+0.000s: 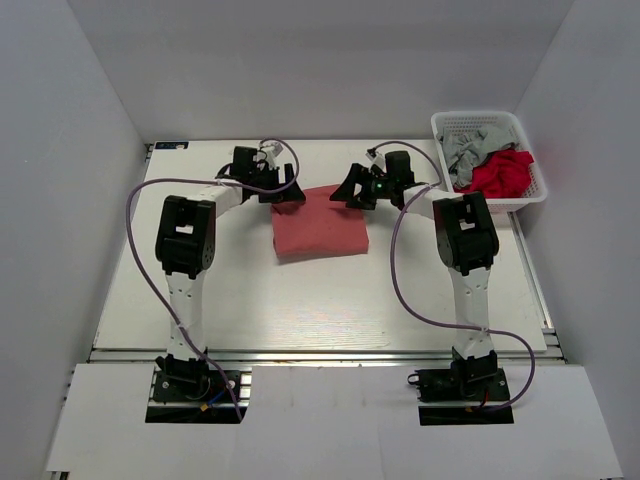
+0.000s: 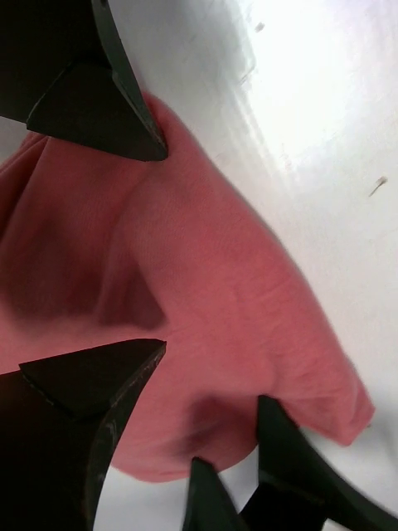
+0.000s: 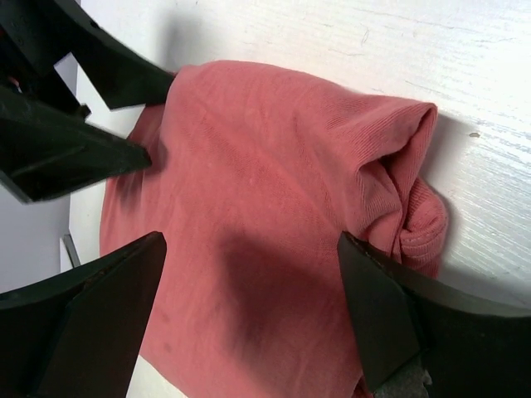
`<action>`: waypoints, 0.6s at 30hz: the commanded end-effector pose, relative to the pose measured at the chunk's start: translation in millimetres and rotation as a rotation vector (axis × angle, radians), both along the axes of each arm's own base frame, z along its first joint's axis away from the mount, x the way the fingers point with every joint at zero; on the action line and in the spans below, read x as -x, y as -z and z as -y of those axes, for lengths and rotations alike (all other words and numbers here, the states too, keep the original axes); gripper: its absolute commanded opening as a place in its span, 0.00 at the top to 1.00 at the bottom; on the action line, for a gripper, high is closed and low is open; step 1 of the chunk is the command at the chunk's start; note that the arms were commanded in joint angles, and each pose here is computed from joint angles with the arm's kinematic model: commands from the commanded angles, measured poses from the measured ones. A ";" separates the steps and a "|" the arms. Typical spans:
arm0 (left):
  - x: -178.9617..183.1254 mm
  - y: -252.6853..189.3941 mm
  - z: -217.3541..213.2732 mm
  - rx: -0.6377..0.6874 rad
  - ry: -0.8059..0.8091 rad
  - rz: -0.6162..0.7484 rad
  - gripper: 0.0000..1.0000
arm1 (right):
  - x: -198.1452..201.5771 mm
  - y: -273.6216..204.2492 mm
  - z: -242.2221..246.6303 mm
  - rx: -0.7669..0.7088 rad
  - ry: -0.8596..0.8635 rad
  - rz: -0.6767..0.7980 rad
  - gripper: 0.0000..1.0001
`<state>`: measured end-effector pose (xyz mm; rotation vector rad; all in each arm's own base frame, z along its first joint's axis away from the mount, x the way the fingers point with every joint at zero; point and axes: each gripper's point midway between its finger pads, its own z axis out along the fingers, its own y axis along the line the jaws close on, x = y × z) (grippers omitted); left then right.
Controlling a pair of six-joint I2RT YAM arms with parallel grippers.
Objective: Fold and stack the t-shirts
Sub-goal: Fold the long partially folded tshirt into a neat square
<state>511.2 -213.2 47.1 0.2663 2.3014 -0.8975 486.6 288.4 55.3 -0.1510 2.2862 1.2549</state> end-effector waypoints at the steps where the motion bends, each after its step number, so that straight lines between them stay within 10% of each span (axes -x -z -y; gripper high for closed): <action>1: -13.8 -6.5 -13.3 -0.088 -0.030 -0.003 0.01 | -3.4 3.9 8.7 0.039 0.011 0.023 0.10; 9: -33.4 -134.7 -26.8 -0.161 -0.136 0.272 0.01 | 2.7 -113.5 19.4 0.056 -0.016 0.299 0.10; 18: 33.6 -93.1 -45.3 -0.208 -0.218 0.034 0.01 | 71.2 -145.2 61.8 0.105 0.141 0.367 0.10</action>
